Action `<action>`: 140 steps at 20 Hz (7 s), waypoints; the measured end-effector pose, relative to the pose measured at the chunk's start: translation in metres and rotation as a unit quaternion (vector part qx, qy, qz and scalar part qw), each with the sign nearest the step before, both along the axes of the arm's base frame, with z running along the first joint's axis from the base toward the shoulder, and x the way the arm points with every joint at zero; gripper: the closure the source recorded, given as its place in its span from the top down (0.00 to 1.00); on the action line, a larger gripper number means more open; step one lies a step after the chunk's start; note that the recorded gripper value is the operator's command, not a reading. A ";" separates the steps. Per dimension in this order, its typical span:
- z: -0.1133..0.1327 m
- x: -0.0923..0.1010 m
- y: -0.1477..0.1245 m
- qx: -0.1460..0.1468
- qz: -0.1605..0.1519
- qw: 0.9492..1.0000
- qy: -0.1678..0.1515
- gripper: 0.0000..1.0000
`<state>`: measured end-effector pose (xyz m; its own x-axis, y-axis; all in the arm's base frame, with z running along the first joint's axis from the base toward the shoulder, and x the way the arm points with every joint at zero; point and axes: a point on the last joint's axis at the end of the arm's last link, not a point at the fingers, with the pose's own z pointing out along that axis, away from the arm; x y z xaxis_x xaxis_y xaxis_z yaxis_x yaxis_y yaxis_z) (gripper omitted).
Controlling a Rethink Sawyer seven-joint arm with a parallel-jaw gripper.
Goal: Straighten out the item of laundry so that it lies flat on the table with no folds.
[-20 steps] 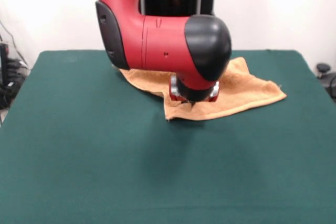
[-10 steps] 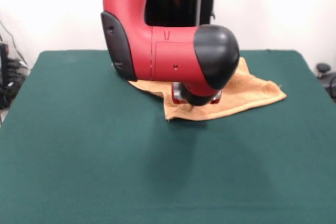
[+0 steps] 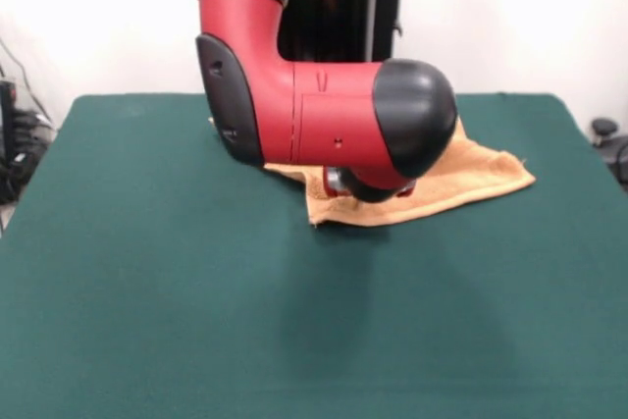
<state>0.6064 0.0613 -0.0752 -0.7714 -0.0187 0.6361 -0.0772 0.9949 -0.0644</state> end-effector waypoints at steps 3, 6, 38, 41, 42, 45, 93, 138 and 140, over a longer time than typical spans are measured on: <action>-0.003 0.004 0.001 -0.004 -0.002 1.000 0.021 0.00; -0.009 0.010 0.002 -0.011 -0.003 0.998 0.054 0.00; -0.015 0.018 0.003 -0.014 -0.009 0.997 0.080 0.00; -0.008 0.013 0.002 -0.008 -0.003 0.999 0.045 0.00; -0.005 0.011 0.002 -0.007 -0.001 0.999 0.031 0.00; 0.003 0.007 0.003 -0.002 0.009 1.000 -0.011 0.00; 0.032 0.070 0.003 0.023 0.077 0.911 -0.405 1.00; 0.209 -0.180 0.003 0.005 -0.030 0.951 -0.308 1.00; 0.210 -0.194 0.006 0.007 -0.030 0.950 -0.310 1.00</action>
